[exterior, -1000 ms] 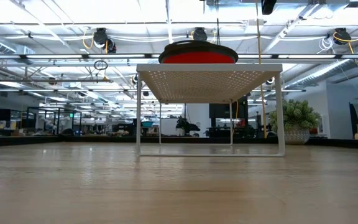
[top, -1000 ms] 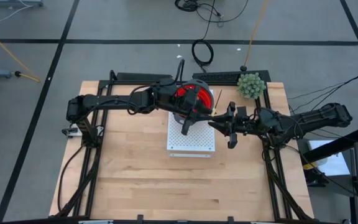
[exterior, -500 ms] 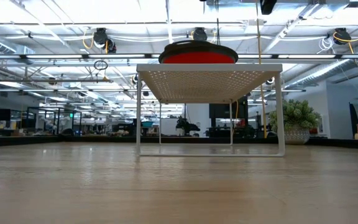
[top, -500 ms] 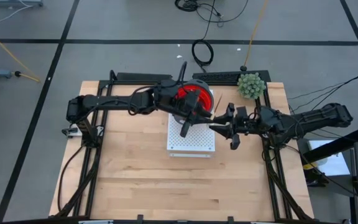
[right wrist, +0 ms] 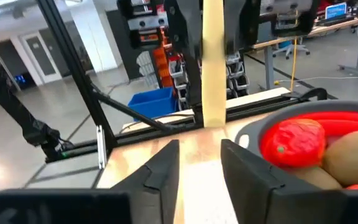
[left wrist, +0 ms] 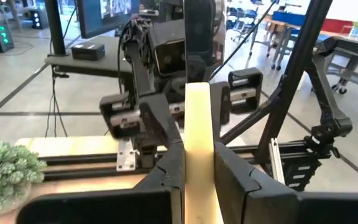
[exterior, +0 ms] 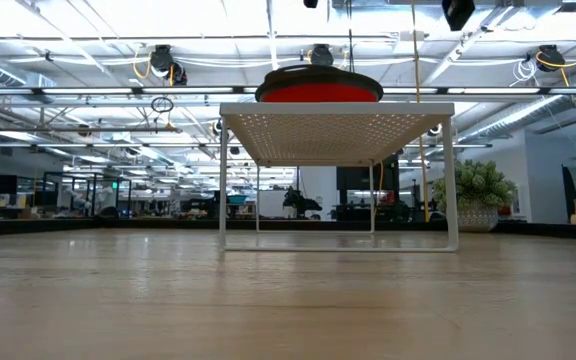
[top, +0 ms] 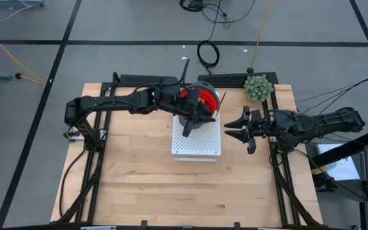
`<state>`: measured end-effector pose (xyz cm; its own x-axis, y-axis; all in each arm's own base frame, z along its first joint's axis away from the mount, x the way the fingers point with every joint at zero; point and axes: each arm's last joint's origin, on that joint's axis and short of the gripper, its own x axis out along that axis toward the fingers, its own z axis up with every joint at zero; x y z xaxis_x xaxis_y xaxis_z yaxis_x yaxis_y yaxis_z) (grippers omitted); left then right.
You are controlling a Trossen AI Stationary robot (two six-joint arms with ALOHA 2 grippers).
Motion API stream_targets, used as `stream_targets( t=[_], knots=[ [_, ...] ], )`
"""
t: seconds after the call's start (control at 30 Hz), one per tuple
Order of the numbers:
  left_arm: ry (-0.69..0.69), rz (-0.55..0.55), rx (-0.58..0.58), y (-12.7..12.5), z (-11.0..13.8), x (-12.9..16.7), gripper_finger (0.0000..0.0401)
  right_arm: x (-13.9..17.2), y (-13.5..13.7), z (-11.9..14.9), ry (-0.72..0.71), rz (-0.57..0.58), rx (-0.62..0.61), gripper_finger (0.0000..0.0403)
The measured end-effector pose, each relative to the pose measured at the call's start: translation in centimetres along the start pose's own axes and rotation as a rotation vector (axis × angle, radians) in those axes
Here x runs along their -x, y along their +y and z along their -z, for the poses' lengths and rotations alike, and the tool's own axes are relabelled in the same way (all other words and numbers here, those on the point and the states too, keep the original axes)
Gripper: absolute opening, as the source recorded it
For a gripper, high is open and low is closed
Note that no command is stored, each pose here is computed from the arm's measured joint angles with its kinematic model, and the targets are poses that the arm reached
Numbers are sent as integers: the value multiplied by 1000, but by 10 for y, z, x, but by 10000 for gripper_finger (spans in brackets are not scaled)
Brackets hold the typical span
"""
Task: Pick & Place Fruit
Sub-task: Put the yellow knife on the shelf
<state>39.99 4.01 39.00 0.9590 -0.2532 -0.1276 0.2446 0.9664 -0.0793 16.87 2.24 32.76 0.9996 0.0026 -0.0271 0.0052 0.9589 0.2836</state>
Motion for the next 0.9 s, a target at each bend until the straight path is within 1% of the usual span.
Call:
stream_targets(
  t=[0.13,0.23,0.33,0.4,0.53,0.6,0.73,0.9],
  knots=[
    [56,-7,25,-6,4,1,49,12,-2,-1,20,5,42,90],
    [101,-18,35,-13,8,0,52,20,-3,-2,20,5,74,57],
    [154,-30,47,-19,12,-1,48,28,-4,-3,23,5,101,19],
    [182,-38,57,-21,15,-1,44,32,-4,-4,20,4,112,5],
    [240,-49,79,-27,21,-2,50,40,-5,-5,17,4,117,9],
    [273,-51,94,-31,24,-2,53,44,-6,-5,12,3,124,4],
    [344,-63,106,-39,31,-2,49,51,-6,-7,-5,1,145,3],
    [468,-85,118,-50,43,0,49,56,-10,1,-11,0,135,1]
  ],
)
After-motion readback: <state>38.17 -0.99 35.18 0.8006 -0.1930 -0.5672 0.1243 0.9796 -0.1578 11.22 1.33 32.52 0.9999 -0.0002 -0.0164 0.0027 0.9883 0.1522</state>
